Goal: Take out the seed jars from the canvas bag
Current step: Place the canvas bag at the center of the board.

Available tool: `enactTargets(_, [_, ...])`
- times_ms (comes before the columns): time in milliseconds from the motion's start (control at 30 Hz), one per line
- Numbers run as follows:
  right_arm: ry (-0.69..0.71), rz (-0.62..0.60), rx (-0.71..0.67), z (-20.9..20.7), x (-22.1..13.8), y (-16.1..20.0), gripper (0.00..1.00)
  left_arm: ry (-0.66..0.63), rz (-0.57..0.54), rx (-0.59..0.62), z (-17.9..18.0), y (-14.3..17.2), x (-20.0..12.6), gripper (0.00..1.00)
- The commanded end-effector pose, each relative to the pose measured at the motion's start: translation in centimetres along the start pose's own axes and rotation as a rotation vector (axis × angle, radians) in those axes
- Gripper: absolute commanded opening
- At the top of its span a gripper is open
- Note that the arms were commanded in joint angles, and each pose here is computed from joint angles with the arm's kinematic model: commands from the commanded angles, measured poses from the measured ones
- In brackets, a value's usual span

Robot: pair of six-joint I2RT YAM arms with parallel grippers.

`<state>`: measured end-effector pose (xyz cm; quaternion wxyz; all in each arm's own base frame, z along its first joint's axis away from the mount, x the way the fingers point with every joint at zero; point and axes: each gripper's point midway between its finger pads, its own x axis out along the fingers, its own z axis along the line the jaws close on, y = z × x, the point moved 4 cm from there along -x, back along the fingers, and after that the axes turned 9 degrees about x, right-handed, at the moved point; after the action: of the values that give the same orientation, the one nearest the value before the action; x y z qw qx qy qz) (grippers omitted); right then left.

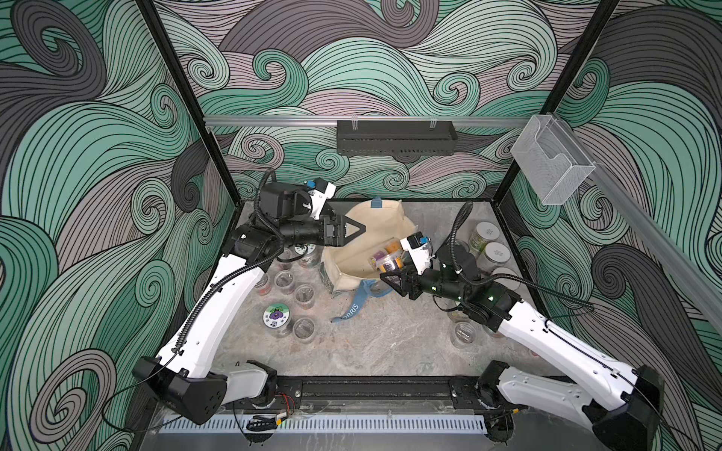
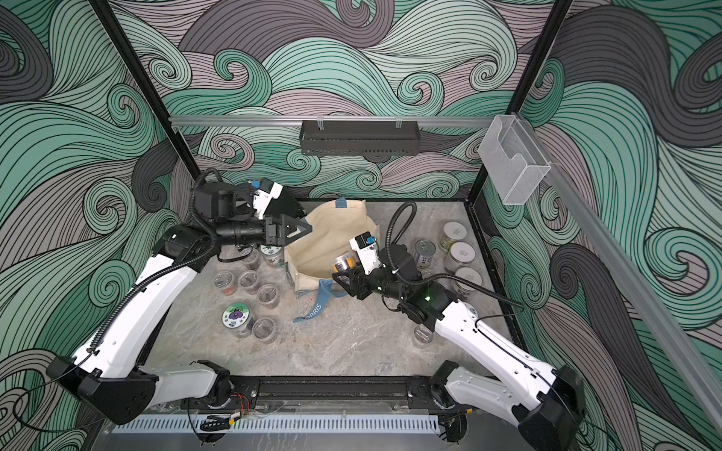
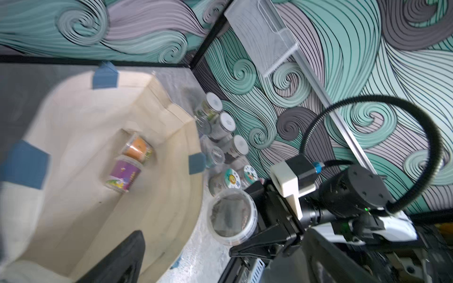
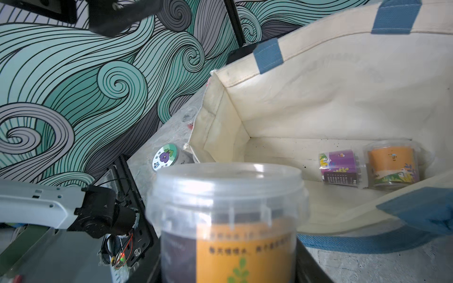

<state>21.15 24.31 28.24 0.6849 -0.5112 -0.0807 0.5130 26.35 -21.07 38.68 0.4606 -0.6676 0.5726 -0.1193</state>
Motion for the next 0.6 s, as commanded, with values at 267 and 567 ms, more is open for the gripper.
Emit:
enactTargets(267, [-0.129, 0.009, -0.081, 2.4, -1.6, -0.6, 0.49, 0.251, 0.257, -0.117, -2.8, 5.0, 5.5, 0.99])
enactTargets(567, [-0.127, 0.008, -0.074, 2.4, -1.7, -0.5, 0.49, 0.301, 0.34, -0.145, -3.2, 6.6, 8.2, 0.92])
